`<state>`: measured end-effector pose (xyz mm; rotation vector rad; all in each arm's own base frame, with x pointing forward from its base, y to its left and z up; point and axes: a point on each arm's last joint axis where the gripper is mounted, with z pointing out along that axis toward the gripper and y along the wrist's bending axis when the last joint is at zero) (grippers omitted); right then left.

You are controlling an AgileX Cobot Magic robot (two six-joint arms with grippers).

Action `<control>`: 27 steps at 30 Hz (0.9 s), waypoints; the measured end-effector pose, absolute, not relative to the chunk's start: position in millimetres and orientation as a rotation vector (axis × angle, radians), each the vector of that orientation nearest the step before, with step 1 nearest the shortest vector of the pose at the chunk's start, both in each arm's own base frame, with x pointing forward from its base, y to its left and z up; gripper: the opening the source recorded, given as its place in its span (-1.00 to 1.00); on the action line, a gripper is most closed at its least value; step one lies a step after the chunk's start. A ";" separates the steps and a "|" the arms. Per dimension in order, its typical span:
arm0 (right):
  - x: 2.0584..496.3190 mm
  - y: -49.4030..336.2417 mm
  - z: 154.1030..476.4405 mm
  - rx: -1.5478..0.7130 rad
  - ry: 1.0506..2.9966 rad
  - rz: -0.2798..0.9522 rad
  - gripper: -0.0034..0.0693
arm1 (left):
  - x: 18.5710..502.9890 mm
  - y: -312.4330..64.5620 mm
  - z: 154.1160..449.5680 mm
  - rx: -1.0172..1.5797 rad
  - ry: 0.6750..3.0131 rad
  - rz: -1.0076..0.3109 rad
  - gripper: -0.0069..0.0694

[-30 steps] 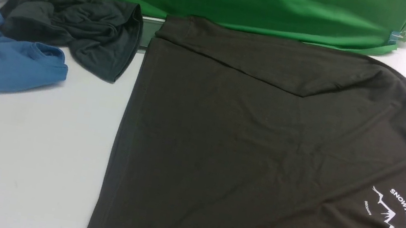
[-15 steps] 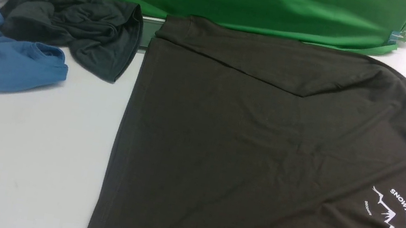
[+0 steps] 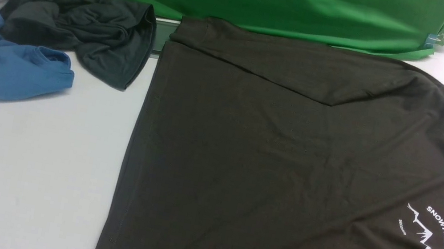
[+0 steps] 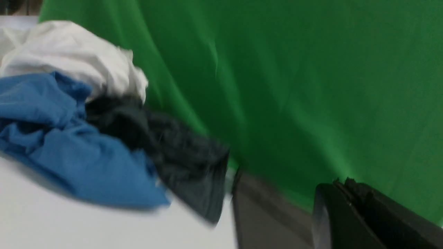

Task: Fold a long-sleeved shirt on a white desktop.
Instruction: 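Grasp the left edge of the dark T-shirt lying flat on the table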

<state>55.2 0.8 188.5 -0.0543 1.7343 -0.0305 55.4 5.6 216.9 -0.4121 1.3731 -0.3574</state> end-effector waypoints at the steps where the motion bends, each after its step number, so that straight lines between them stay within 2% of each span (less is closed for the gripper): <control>1: 55.2 0.8 188.5 -0.054 1.734 -0.031 -0.24 | 54.9 7.1 219.2 -0.436 1.339 -0.369 -0.77; 5: 55.2 0.8 188.5 -0.054 1.734 -0.031 -0.24 | 53.5 9.1 225.2 -0.498 1.275 -0.432 -0.77; 8: 55.2 0.8 188.5 -0.054 1.734 -0.031 -0.24 | 49.8 0.9 243.8 -0.404 1.354 -0.444 -0.77; 9: 55.2 0.8 188.5 -0.054 1.734 -0.031 -0.24 | 47.9 -1.6 253.0 -0.358 1.381 -0.431 -0.77; 10: 55.2 0.8 188.5 -0.054 1.734 -0.031 -0.24 | 44.7 -6.9 275.2 -0.234 1.456 -0.380 -0.77; 14: 55.2 0.8 188.5 -0.054 1.734 -0.031 -0.24 | 49.6 -19.3 311.9 0.092 1.690 -0.269 -0.77; 17: 55.2 0.8 188.5 -0.054 1.734 -0.031 -0.24 | 63.1 -30.2 316.0 0.326 1.993 -0.287 -0.77; 21: 55.2 0.8 188.5 -0.054 1.734 -0.031 -0.24 | 85.0 -38.3 310.8 0.429 2.237 -0.371 -0.77; 24: 55.2 0.8 188.5 -0.054 1.734 -0.031 -0.24 | 96.1 -49.7 307.7 0.551 2.259 -0.448 -0.77; 27: 55.2 0.8 188.5 -0.054 1.734 -0.031 -0.24 | 99.1 -68.6 303.0 0.803 2.225 -0.515 -0.76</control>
